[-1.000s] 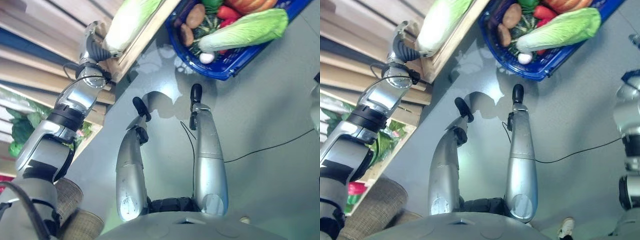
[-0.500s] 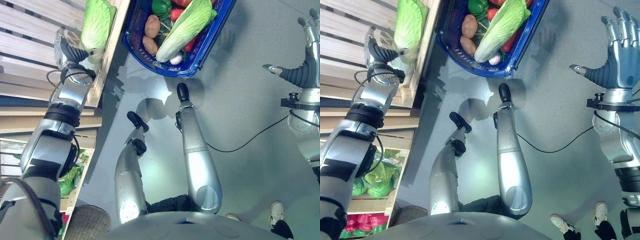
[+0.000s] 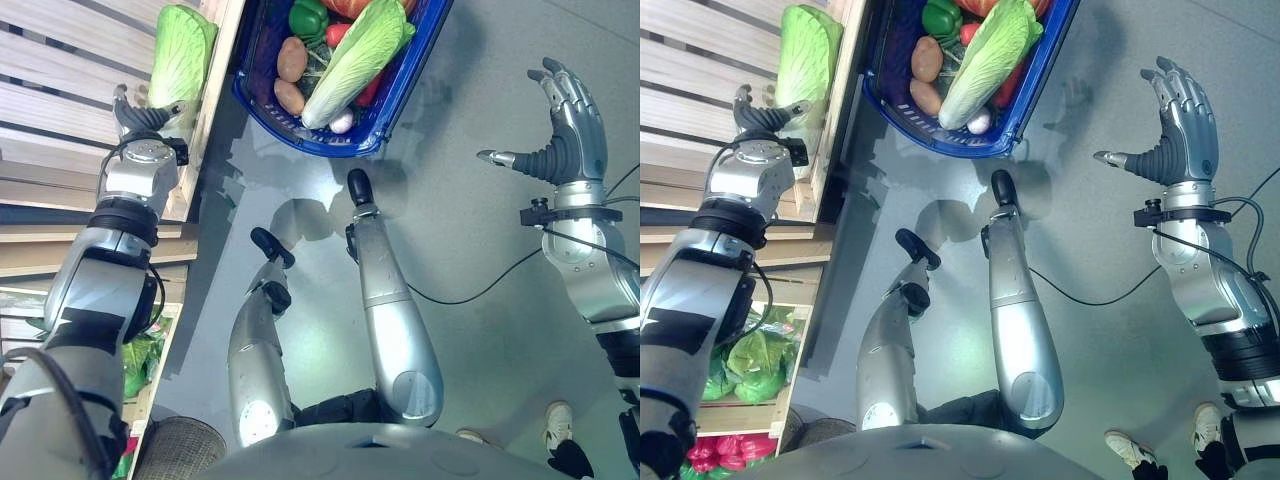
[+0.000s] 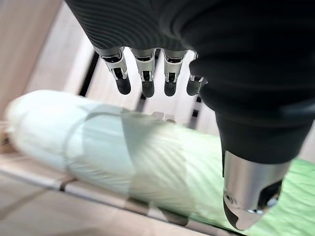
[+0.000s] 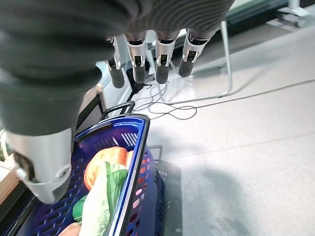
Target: Pick up fruits and vegetables into the basket
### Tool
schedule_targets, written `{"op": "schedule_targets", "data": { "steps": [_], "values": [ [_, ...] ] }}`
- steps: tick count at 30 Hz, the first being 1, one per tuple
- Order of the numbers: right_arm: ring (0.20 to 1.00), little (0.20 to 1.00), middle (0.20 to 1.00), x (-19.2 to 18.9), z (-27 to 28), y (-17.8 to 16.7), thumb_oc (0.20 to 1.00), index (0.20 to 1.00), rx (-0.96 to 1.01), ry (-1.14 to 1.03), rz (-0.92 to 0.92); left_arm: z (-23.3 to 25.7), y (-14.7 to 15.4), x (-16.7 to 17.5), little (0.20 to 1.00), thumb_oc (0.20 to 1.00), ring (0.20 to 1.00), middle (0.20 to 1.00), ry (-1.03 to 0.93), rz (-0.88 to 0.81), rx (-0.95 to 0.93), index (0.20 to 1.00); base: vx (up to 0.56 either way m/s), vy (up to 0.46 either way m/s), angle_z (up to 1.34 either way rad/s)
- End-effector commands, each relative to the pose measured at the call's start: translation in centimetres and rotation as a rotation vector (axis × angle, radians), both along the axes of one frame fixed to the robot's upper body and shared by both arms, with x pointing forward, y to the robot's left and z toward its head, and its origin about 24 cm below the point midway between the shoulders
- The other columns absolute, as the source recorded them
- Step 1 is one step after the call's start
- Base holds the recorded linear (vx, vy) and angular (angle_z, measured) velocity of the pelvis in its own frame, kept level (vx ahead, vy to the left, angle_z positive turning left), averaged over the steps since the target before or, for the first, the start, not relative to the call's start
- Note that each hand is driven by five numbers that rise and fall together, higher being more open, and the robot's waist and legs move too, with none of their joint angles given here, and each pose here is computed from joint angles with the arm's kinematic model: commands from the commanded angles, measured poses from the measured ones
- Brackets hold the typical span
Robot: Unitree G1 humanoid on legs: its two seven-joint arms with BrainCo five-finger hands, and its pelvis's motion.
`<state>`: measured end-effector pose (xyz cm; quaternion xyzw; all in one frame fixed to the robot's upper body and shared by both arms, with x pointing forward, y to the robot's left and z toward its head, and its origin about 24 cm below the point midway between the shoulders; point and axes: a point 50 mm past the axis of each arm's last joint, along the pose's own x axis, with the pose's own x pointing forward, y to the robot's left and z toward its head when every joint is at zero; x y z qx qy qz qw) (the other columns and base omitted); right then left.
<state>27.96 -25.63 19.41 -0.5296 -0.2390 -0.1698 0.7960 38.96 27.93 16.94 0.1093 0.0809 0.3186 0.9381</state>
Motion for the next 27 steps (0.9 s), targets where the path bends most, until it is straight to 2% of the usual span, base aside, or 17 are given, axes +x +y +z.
{"op": "schedule_targets", "data": {
  "steps": [1, 11, 19, 24, 25, 26, 27],
  "values": [
    [1.000, 1.000, 1.000, -0.2, -0.2, 0.8, 1.000, 1.000, 0.094, 0.004, 0.045, -3.2, 2.8, -1.6, 1.000, 1.000, 1.000, 1.000, 0.096, 0.105, -0.138, 1.000, 0.00, 0.000, 0.00],
    [1.000, 1.000, 1.000, -0.2, -0.6, 0.6, 1.000, 1.000, 0.129, 0.036, 0.032, -4.9, 3.1, -2.1, 1.000, 1.000, 1.000, 1.000, 0.147, 0.061, -0.153, 1.000, 0.00, 0.000, 0.00],
    [1.000, 1.000, 1.000, -0.1, -1.6, 0.2, 1.000, 1.000, 0.150, 0.092, 0.025, -2.0, 2.9, -1.2, 1.000, 1.000, 1.000, 1.000, 0.021, -0.011, 0.006, 1.000, 0.00, 0.004, 0.00],
    [1.000, 1.000, 1.000, -0.2, -2.3, -0.1, 1.000, 1.000, 0.160, 0.108, 0.015, -0.2, 0.3, 0.1, 1.000, 1.000, 1.000, 1.000, -0.079, -0.318, -0.023, 1.000, 0.01, 0.015, -0.03],
    [1.000, 1.000, 1.000, -0.3, -2.3, -0.2, 1.000, 1.000, 0.162, 0.110, 0.014, -0.3, -0.4, 0.3, 1.000, 1.000, 1.000, 1.000, -0.064, -0.403, -0.012, 1.000, 0.01, 0.032, -0.06],
    [1.000, 1.000, 1.000, -0.3, -2.3, -0.2, 1.000, 1.000, 0.161, 0.110, 0.014, -0.3, -0.5, 0.3, 1.000, 1.000, 1.000, 1.000, -0.057, -0.418, -0.011, 1.000, 0.02, 0.072, -0.04],
    [1.000, 1.000, 1.000, -0.4, -2.1, -0.3, 1.000, 1.000, 0.153, 0.111, 0.015, -0.8, -1.4, 0.4, 1.000, 1.000, 1.000, 1.000, -0.023, -0.538, -0.015, 1.000, 0.03, 0.105, -0.03]
  ]
}}
